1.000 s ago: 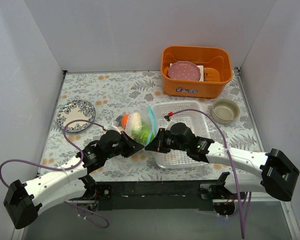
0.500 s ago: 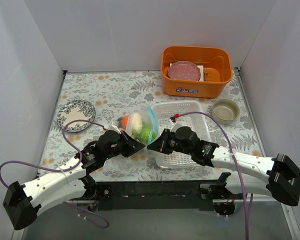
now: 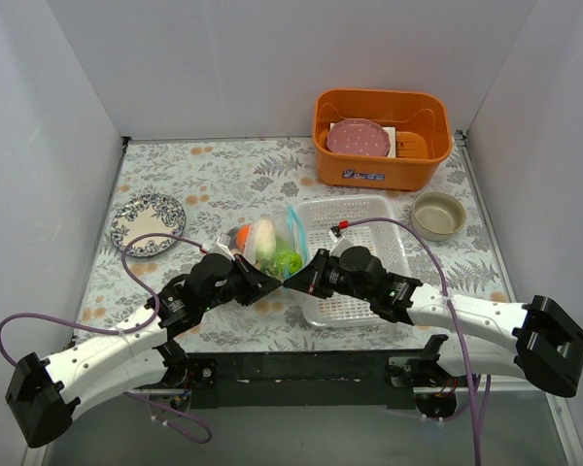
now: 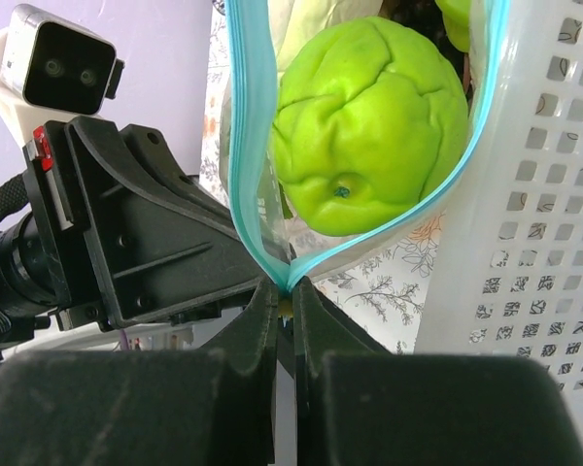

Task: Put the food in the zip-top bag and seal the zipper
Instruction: Zip the zipper food storage bag at the center of the board.

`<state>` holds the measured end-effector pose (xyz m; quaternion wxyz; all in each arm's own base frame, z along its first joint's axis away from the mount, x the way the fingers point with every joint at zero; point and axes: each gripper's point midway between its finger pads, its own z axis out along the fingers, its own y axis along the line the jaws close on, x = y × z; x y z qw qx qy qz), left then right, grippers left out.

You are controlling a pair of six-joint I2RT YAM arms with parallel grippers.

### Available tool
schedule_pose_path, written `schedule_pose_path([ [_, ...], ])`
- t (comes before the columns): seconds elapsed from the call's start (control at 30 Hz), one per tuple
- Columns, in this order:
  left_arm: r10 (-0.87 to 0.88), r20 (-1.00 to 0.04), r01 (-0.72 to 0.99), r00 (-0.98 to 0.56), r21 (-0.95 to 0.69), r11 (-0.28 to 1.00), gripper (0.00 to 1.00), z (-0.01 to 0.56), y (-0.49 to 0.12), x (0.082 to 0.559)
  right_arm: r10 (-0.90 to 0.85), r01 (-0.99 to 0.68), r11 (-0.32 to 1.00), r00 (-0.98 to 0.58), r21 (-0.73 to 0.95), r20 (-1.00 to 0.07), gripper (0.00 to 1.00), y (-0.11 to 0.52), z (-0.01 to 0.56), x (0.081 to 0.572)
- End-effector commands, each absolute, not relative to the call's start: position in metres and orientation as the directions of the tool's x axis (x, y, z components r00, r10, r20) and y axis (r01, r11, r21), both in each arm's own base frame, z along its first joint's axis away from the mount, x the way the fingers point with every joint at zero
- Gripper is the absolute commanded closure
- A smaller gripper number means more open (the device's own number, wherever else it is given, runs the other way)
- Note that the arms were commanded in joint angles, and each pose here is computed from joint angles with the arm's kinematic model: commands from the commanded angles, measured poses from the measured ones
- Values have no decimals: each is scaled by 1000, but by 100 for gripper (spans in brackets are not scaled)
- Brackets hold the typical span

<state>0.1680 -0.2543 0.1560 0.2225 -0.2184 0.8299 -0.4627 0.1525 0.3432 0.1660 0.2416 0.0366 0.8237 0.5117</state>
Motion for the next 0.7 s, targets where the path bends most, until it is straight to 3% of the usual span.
schedule_pose_path([
  [0.0, -498, -159, -149, -853, -839, 523, 100, 142, -253, 151, 449, -191, 450, -796, 873, -405, 95, 338, 194, 181],
  [0.67, -427, -139, -151, -894, -802, 577, 100, 107, -242, 128, 473, -196, 477, -765, 857, -438, 92, 331, 200, 196],
])
